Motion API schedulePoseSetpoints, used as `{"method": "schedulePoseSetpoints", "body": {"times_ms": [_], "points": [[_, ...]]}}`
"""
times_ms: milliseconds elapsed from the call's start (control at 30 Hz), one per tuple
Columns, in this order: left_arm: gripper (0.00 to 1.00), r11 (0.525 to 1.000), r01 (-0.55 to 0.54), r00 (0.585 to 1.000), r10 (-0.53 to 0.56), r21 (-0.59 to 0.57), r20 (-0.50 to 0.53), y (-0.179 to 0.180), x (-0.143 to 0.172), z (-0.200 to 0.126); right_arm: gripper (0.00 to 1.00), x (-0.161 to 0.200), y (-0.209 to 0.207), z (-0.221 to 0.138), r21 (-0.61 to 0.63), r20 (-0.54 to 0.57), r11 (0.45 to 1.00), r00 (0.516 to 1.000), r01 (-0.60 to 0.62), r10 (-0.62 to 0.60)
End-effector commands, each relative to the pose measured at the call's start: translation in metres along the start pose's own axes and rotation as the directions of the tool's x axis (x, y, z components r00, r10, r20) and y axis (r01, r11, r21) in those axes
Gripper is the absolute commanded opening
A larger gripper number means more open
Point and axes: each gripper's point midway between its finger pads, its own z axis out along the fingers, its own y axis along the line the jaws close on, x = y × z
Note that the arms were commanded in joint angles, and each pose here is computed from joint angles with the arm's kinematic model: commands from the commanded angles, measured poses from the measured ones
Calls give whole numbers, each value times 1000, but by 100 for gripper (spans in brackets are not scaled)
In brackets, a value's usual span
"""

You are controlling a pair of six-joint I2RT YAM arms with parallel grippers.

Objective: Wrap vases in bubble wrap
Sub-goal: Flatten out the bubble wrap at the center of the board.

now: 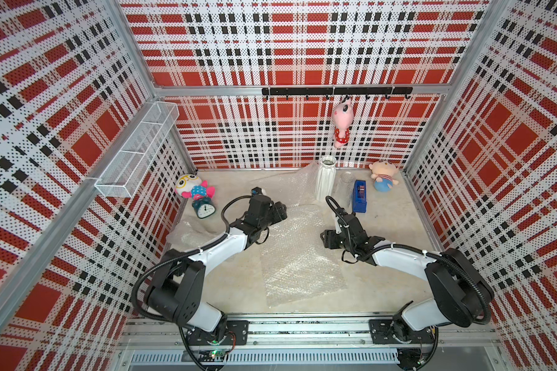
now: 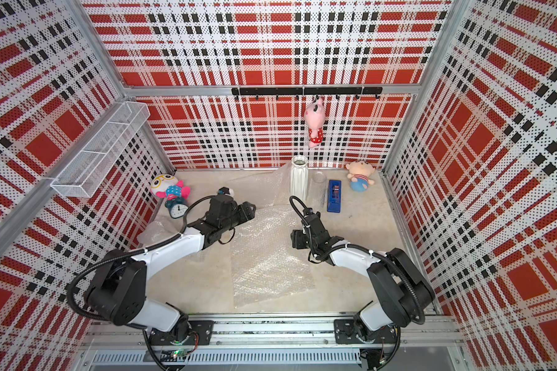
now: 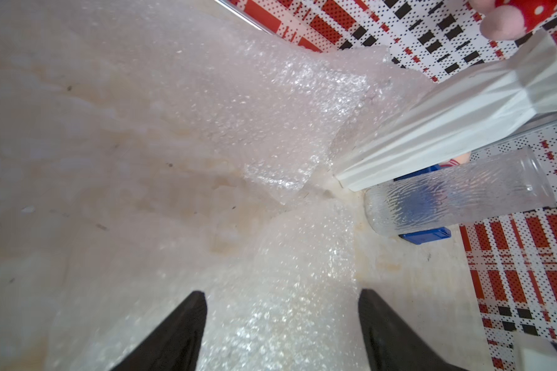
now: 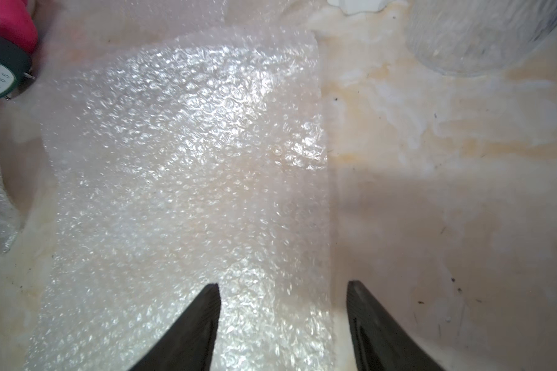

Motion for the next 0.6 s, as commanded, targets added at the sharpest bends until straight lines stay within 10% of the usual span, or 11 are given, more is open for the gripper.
{"method": "schedulePoseSetpoints", "body": {"times_ms": [0, 567], "points": [[77, 999, -7, 996, 3, -41, -91, 23, 23, 26, 66, -10, 0, -5, 9, 30, 1000, 1000, 9, -9], [78, 972, -54, 992, 26, -227, -122, 93, 32, 66, 67, -48, -11, -24, 63, 103, 996, 992, 69, -75]]}}
